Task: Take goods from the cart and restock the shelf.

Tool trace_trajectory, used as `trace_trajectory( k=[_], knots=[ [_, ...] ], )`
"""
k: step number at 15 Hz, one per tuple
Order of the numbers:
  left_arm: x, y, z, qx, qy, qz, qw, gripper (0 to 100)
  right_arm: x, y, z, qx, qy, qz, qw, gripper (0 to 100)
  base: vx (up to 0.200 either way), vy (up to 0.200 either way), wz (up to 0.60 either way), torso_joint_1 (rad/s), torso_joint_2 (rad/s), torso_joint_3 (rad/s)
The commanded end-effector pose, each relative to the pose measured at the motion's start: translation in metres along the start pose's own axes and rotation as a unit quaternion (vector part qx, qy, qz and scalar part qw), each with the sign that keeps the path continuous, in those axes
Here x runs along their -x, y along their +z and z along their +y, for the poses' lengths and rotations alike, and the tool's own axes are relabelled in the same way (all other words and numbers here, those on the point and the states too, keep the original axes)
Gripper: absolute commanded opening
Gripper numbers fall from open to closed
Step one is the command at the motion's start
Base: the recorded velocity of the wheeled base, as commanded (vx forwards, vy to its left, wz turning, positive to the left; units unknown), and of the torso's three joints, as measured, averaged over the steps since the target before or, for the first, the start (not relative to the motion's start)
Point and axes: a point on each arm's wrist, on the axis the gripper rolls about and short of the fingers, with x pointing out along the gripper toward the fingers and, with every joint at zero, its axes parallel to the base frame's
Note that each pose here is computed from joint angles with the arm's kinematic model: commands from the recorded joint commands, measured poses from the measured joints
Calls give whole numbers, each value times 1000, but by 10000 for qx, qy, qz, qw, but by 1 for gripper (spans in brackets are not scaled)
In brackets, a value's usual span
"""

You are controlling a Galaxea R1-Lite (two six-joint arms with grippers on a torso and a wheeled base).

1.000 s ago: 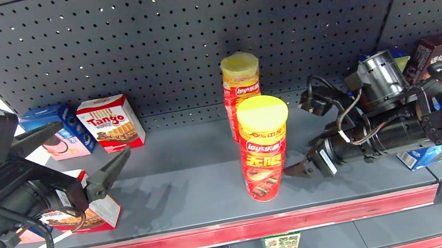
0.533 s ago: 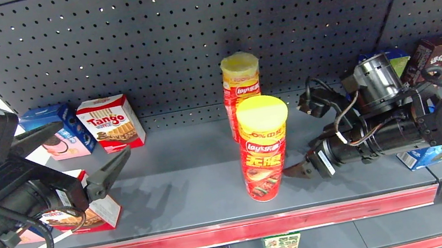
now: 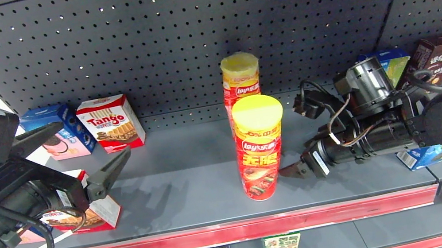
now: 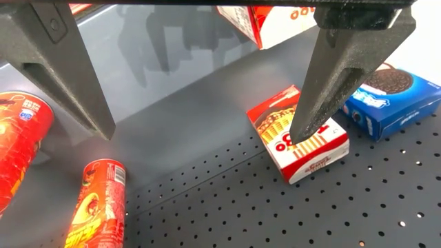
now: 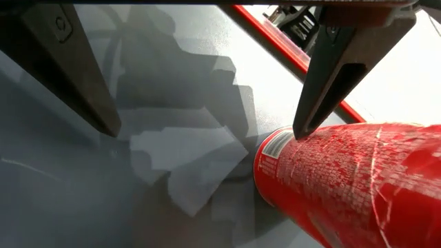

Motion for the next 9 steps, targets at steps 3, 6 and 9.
trace_trajectory(
  k=[3,6,9],
  knots=[
    [0,-1,0,-1,3,14,10000,100,-5,0,1,5,24,36,10000,100,0,0,0,0,0,0],
    [6,0,1,14,49,-27,10000,100,22,10,-3,-18,-106,-374,9992,100,0,0,0,0,0,0],
    [29,12,8,46,249,-357,9990,100,91,21,-9,-86,-438,-1190,9919,100,0,0,0,0,0,0]
  ],
)
